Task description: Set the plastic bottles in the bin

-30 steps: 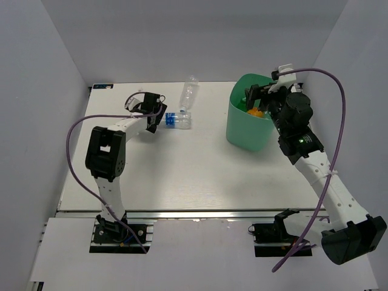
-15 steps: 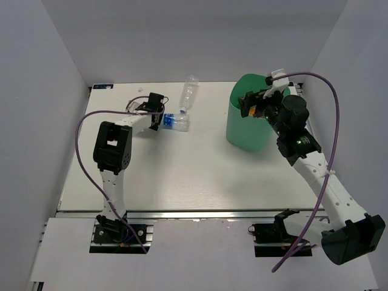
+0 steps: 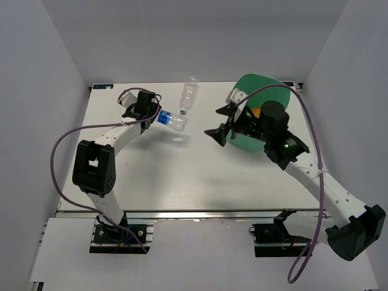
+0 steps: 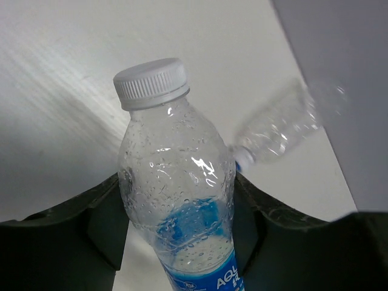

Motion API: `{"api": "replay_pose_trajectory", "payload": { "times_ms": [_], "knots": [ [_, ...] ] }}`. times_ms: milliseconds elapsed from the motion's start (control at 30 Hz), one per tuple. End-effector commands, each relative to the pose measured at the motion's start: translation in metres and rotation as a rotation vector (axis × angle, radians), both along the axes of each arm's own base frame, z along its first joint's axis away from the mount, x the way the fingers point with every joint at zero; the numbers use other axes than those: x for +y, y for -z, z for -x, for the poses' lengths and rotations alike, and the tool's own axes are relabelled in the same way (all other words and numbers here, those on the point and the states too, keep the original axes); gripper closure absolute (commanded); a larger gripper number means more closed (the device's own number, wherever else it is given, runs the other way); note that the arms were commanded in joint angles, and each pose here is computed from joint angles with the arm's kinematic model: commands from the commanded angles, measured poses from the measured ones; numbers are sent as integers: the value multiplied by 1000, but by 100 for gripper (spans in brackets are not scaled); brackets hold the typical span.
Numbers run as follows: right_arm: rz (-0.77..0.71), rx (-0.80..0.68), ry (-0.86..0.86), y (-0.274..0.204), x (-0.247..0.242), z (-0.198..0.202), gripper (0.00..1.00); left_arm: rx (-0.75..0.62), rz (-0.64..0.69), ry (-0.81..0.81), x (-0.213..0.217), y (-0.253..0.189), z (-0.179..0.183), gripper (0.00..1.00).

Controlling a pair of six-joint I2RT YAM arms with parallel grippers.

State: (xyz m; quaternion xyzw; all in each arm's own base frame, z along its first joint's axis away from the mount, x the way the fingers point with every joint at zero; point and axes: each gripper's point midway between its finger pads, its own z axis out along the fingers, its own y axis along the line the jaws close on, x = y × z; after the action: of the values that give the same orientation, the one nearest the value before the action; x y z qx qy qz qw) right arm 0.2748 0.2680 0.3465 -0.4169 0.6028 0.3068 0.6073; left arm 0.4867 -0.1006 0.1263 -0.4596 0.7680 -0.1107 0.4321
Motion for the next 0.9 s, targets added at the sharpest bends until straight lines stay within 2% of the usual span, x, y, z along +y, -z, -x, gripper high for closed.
{"api": "replay_pose_trajectory", "payload": {
  "times_ms": [0, 133, 300, 467, 667, 867],
  "knots": [
    [64, -56, -81, 3, 22, 9, 11, -186, -61, 285, -50, -72, 3, 100],
    [75, -44, -29, 9, 30, -13, 11, -266, -131, 518, -106, -104, 23, 100],
    [75, -53, 80, 11, 31, -44, 11, -398, -60, 725, -150, -136, 54, 100],
    [80, 40, 138, 36, 37, -62, 11, -548, 27, 744, -159, -159, 75, 100],
    [68, 201, 183, 73, 52, -82, 11, -598, 84, 784, -167, -171, 85, 100],
    [13, 331, -8, 83, 85, -62, 14, -647, 109, 779, -169, -181, 87, 100]
  ]
}}
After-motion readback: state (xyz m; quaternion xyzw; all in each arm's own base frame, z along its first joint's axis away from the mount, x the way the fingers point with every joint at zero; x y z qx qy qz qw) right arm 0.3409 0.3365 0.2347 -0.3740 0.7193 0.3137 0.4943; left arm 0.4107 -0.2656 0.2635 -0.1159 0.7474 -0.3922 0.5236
